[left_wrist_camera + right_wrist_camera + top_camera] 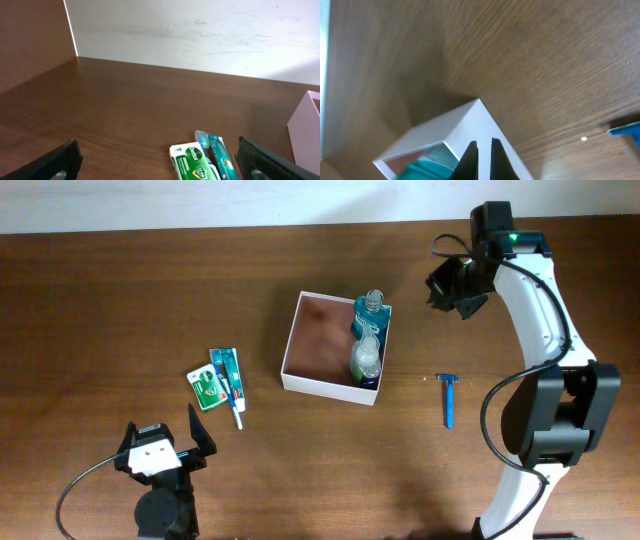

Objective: Pack container

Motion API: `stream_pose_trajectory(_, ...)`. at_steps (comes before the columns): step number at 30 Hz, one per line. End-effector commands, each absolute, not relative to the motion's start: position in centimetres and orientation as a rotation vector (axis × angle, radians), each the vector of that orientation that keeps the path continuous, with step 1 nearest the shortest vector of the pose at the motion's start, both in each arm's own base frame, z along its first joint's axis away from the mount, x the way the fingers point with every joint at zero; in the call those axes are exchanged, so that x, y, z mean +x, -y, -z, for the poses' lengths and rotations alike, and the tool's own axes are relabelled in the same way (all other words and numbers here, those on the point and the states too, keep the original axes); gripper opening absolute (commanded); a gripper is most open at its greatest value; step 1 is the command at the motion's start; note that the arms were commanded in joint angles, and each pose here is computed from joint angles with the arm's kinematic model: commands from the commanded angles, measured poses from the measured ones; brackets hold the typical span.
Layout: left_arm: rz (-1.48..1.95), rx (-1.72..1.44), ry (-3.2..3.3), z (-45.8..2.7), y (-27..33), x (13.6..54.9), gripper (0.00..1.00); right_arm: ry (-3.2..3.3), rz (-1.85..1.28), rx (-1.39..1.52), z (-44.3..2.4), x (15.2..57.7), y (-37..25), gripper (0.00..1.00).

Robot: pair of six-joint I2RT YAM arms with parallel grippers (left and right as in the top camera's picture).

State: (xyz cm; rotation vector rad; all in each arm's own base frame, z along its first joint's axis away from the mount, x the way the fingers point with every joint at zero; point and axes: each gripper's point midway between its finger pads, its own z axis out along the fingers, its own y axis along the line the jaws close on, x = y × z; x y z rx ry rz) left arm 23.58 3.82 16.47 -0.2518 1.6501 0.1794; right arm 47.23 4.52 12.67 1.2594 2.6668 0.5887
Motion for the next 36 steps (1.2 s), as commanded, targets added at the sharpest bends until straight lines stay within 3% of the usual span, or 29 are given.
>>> stream_pose_trajectory(1,-0.195,-0.237,-1.656,-16.1,-3.9,23.6,0.99,-2.509,-0.429,1.512,-12.0,47.6,-3.6,0.04)
stream_pose_trajectory(5,-0.195,-0.238,-1.656,-16.1,-3.9,23.6,0.99,-2.417,-0.367,1.654,-10.8,47.3,-5.1,0.04)
stream_pose_trajectory(14,-0.195,-0.237,-1.656,-16.1,-3.9,23.6,0.99,-2.386,-0.432,1.672,-9.6,47.5,-9.7,0.04)
stream_pose_trajectory(36,-0.195,-0.237,-1.656,-16.1,-3.9,23.6,0.99,-2.269,-0.422,1.876,-8.8,47.3,-10.0,0.04)
